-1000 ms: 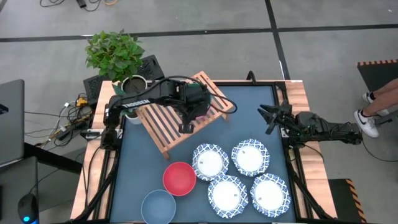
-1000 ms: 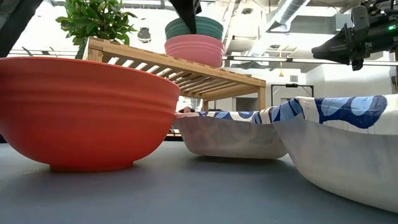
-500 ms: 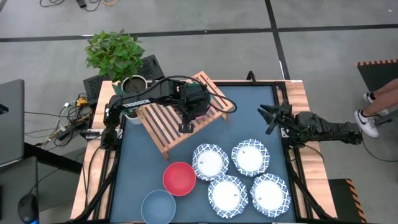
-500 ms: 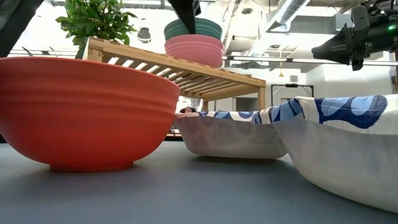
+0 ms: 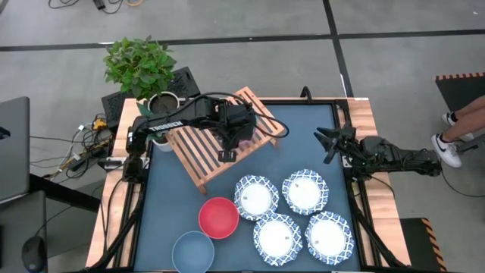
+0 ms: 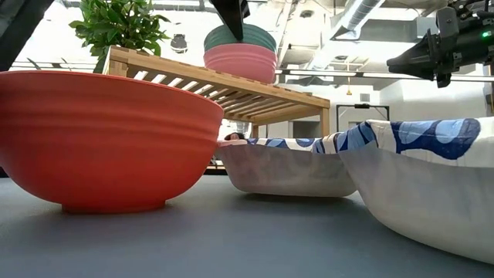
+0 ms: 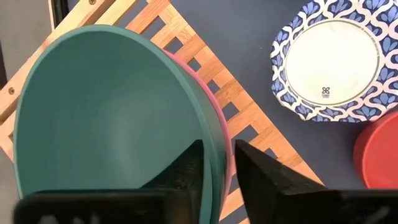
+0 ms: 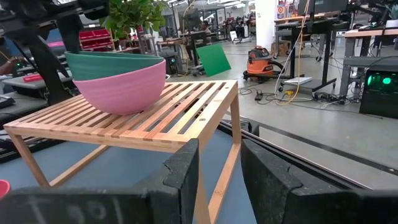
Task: Place and stack bowls onto a shelf
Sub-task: Stack the green bowl on top of the pink bowl on the shelf
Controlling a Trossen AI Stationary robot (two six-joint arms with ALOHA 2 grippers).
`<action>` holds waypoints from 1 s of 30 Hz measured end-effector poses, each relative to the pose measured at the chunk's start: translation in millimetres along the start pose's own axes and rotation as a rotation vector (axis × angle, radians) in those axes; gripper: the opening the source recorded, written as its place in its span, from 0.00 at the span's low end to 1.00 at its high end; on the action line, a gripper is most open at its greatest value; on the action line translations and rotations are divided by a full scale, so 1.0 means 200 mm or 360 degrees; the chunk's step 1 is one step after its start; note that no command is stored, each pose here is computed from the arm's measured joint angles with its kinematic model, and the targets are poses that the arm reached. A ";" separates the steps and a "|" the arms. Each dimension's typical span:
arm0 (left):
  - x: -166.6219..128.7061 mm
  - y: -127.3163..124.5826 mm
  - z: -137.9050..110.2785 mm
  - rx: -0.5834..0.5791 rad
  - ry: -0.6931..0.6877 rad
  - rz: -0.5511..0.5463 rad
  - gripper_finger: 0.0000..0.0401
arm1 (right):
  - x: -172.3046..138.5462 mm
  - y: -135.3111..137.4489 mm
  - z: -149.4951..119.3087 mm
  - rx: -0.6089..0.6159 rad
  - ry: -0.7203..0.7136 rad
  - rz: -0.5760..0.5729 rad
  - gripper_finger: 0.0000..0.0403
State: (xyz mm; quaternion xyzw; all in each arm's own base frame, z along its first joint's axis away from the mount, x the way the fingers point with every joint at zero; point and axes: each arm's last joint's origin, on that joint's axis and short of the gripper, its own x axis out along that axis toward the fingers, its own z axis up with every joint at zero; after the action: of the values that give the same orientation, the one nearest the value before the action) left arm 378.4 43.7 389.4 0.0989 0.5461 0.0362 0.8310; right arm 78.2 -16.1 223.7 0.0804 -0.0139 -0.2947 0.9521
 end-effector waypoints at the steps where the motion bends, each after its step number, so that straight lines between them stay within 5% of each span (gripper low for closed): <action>1: 0.00 0.00 0.00 0.0000 0.0000 0.0005 0.25 | 0.00 0.00 0.00 0.0001 0.0000 0.0000 0.36; 12: 0.00 0.00 0.00 -0.0015 0.0001 0.0034 0.50 | 0.00 0.00 0.00 0.0000 0.0000 0.0000 0.36; 30: 0.00 0.00 0.00 -0.0043 0.0001 0.0033 0.51 | 0.00 0.00 0.00 0.0000 0.0000 -0.0001 0.36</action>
State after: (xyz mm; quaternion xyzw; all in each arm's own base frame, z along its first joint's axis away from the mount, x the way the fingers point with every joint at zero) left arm 378.4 44.3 389.9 0.0934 0.5448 0.0522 0.8317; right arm 78.2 -16.1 223.7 0.0803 -0.0137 -0.2949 0.9520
